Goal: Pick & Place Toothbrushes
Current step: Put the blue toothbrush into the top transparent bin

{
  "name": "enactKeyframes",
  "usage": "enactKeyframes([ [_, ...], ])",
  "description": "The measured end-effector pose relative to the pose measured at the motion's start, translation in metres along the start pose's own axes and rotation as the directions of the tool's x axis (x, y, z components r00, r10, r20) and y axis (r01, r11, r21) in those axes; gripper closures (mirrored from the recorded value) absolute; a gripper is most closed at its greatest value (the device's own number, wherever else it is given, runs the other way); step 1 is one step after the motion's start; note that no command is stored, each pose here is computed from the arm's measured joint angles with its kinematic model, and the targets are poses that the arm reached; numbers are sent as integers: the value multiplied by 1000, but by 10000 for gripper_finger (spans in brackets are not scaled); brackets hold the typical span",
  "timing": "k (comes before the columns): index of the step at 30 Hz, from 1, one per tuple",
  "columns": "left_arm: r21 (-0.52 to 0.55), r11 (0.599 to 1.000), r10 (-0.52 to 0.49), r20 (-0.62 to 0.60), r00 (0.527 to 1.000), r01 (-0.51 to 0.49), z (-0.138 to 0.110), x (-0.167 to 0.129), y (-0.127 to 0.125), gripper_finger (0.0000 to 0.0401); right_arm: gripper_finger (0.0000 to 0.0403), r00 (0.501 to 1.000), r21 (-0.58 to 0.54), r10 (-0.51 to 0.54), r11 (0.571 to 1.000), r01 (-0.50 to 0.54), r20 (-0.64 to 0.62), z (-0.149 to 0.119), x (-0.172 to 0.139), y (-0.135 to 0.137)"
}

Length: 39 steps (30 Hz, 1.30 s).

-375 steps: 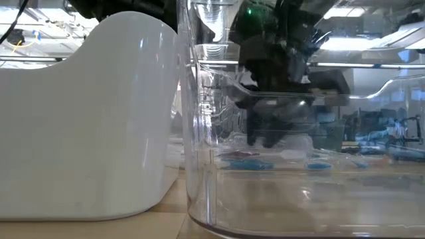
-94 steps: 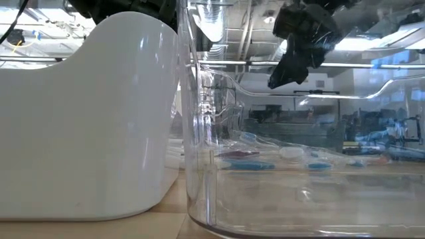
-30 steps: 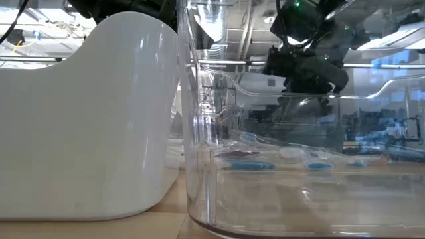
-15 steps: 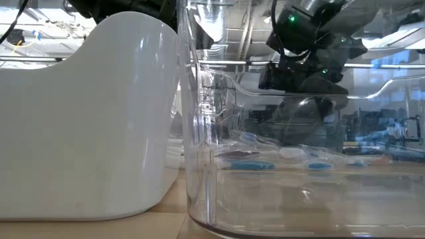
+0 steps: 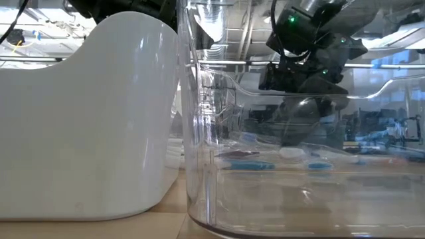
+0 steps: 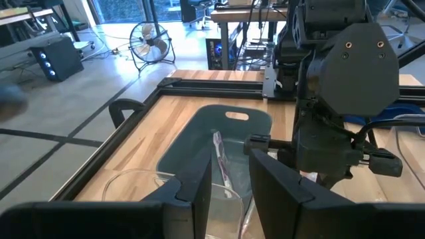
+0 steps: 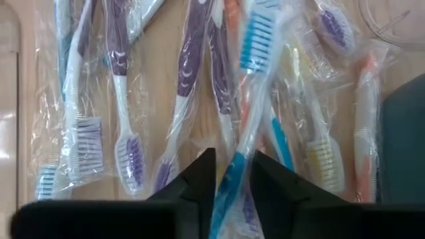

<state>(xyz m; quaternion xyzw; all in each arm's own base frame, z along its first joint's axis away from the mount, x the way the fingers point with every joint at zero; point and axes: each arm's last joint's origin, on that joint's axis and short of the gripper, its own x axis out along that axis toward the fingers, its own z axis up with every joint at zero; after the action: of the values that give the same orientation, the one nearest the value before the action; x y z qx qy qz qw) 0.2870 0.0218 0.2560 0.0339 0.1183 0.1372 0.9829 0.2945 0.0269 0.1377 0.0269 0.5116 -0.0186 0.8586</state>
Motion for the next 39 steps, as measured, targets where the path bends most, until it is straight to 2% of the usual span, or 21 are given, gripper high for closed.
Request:
enactKeyframes([
  [10, 0, 1000, 0, 0, 1000, 0, 0, 0, 0, 306, 377, 1000, 0, 0, 1000, 0, -1, 0, 0, 0],
  [19, 0, 1000, 0, 0, 1000, 0, 0, 0, 0, 306, 352, 999, -8, -5, 1000, 4, -32, 2, -5, 0],
  [28, 0, 1000, 0, -1, 1000, 0, 0, 0, 0, 306, 391, 998, -80, -8, 997, 4, -57, 20, -18, 2],
  [36, 1, 1000, 0, -6, 1000, 0, -1, 0, 0, 306, 366, 999, -127, -8, 992, 4, -32, 36, -28, 4],
  [39, 1, 1000, 0, -6, 1000, 0, -1, 0, 0, 306, 374, 999, -153, -8, 988, 3, -34, 44, -34, 5],
])
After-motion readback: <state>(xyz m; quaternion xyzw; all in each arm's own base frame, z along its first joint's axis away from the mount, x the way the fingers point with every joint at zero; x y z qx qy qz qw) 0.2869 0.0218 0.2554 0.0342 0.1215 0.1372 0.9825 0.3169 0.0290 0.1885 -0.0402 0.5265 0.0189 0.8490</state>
